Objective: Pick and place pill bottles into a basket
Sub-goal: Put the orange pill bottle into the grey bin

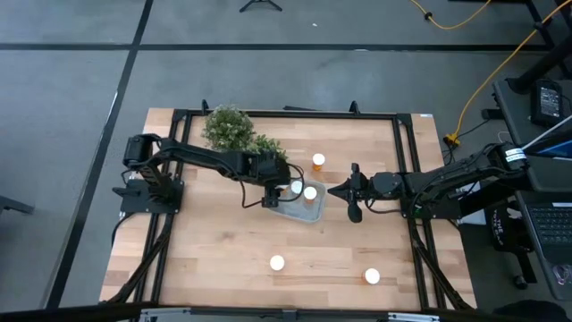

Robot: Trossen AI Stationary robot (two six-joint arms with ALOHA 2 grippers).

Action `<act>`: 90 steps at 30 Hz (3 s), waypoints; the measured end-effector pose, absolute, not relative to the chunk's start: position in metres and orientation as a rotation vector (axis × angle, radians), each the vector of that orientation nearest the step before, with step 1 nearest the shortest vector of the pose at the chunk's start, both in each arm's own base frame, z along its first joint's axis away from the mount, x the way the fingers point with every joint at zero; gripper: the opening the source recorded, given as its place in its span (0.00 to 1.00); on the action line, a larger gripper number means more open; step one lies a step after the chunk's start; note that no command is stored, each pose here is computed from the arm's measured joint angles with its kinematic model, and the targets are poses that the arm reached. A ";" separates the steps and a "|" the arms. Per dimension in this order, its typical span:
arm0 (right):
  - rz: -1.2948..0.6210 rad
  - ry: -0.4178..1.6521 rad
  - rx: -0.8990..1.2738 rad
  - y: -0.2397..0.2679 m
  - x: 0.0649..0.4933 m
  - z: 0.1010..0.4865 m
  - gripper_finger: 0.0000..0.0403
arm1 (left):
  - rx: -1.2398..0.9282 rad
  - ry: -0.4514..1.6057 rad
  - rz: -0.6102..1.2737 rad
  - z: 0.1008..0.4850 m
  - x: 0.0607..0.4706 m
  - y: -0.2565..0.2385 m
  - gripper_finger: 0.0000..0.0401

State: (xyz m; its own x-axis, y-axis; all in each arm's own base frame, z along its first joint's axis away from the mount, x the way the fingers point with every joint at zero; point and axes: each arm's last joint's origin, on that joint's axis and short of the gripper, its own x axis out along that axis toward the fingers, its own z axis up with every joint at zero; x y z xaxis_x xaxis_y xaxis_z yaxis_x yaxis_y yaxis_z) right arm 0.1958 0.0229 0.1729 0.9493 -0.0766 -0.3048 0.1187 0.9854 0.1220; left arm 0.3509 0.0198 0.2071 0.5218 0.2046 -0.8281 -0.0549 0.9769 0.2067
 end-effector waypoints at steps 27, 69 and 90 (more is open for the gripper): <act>-0.092 0.305 0.093 0.023 0.196 0.173 0.04 | 0.168 1.033 0.161 0.188 0.360 0.020 0.54; -0.091 0.313 0.077 0.023 0.196 0.172 0.04 | 0.268 0.947 0.108 0.260 0.335 -0.010 0.62; -0.086 0.349 0.030 0.023 0.195 0.169 0.04 | 0.098 0.599 0.111 0.263 0.207 -0.028 0.28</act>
